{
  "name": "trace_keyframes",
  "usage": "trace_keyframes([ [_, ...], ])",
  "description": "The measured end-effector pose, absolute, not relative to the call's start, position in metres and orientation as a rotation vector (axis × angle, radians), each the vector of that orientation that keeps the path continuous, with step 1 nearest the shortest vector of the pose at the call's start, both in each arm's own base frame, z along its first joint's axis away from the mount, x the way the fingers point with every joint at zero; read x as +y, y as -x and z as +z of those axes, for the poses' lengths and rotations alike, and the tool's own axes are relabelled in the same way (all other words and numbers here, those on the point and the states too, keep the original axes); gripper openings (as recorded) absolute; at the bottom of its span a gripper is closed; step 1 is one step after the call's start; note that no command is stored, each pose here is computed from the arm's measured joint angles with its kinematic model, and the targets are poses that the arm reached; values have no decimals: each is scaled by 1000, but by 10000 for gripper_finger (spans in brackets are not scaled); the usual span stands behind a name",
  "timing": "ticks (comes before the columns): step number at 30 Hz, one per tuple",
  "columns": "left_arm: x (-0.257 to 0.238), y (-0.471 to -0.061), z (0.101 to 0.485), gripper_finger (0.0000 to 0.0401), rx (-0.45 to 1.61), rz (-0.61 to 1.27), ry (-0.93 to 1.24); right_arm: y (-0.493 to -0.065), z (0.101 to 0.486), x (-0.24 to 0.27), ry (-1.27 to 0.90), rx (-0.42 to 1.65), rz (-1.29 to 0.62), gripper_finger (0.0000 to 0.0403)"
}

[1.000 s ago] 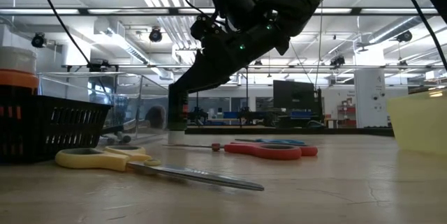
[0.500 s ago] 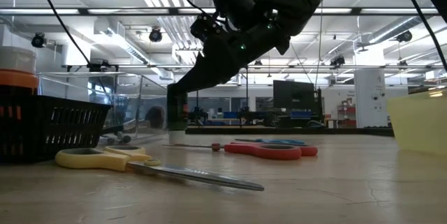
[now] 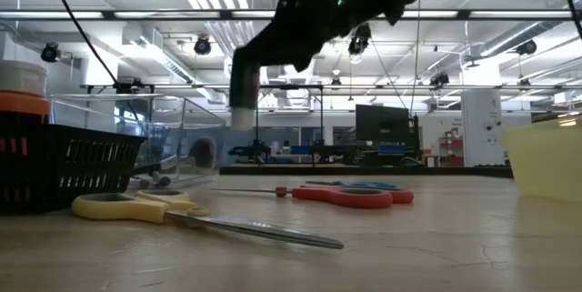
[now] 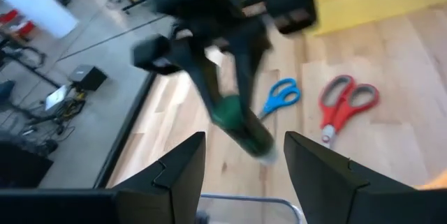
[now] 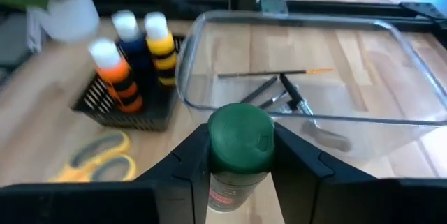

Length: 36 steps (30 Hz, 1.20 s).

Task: Pick & Place Paint Supplies
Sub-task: Put the green paint bottle into the black basket

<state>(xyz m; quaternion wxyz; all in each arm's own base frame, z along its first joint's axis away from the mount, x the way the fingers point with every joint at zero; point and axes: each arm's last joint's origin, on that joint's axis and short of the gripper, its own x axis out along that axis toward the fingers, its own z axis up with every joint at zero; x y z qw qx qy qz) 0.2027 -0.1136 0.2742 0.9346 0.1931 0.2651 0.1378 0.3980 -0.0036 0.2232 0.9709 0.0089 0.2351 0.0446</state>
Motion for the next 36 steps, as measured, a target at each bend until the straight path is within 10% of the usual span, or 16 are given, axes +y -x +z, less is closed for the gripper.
trace_keyframes([
  [14, -136, -231, 262, 203, 507, 159, -780, -332, 305, -35, -371, 299, 60, 110],
  [22, -151, -271, 241, 203, 582, 710, -1190, -318, 349, -41, -472, 25, 173, 110],
  [36, -142, -290, 290, 192, 457, 748, -1010, -318, 361, -46, -481, -87, 245, 110],
])
